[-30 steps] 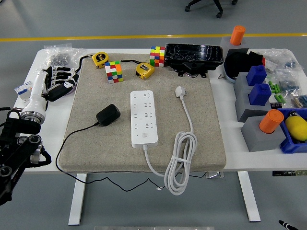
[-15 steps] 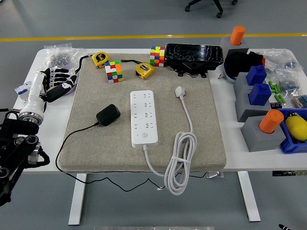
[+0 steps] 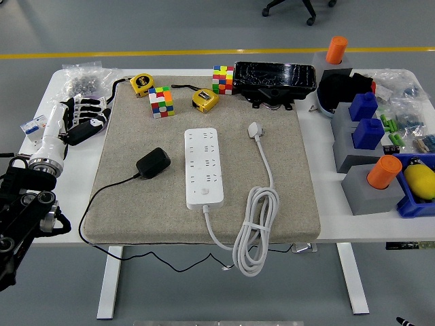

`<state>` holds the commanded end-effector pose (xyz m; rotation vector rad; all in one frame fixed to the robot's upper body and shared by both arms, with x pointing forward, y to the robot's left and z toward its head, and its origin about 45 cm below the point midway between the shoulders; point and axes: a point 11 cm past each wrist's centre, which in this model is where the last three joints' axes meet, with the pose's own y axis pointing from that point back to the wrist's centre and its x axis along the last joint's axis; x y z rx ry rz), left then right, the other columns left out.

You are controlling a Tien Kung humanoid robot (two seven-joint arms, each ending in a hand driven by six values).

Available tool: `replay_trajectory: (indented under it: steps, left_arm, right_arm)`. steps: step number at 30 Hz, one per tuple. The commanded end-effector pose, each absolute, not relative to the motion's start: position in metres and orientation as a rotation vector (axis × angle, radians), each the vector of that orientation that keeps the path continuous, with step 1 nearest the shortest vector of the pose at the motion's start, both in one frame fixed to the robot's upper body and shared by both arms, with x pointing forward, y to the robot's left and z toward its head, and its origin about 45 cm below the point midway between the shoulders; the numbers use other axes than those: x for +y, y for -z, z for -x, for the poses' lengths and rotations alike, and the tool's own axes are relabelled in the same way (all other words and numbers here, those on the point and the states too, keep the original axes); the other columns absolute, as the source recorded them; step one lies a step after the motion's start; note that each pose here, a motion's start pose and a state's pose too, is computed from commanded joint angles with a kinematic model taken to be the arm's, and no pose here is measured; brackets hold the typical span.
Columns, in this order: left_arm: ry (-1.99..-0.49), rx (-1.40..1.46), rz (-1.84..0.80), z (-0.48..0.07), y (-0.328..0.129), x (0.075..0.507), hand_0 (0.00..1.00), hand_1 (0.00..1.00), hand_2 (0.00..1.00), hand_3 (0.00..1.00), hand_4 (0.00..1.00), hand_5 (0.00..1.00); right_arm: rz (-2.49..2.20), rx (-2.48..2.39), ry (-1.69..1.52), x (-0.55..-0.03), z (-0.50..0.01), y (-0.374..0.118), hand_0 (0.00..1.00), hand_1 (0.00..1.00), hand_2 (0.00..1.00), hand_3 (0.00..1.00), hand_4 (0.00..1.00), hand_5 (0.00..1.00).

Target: Put the plug near the board,insert it into the board,press the button,pull the plug out

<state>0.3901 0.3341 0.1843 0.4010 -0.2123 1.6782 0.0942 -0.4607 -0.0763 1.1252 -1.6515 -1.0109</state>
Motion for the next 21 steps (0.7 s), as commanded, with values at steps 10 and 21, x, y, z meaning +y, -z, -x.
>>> replay_trajectory:
  steps: [10,21]
  left_arm:
    - [-1.677,-0.201,-0.404,-0.3897,-0.1824,0.3337,0.614,0.615,0.600,0.578,0.773,0.286]
    - [-1.674,-0.203,-0.403,-0.3922,-0.1854,0.3337,0.613,0.615,0.602,0.578,0.772,0.286]
  right_arm:
    - [-1.129,-1.656,1.007,-0.4613,-0.0966,0.0754,0.675,0.684,0.690,0.593,0.929,0.524]
    - [-1.120,-1.654,1.012,-0.4623,-0.0929,0.0759,0.675,0.684,0.690,0.592,0.929,0.524]
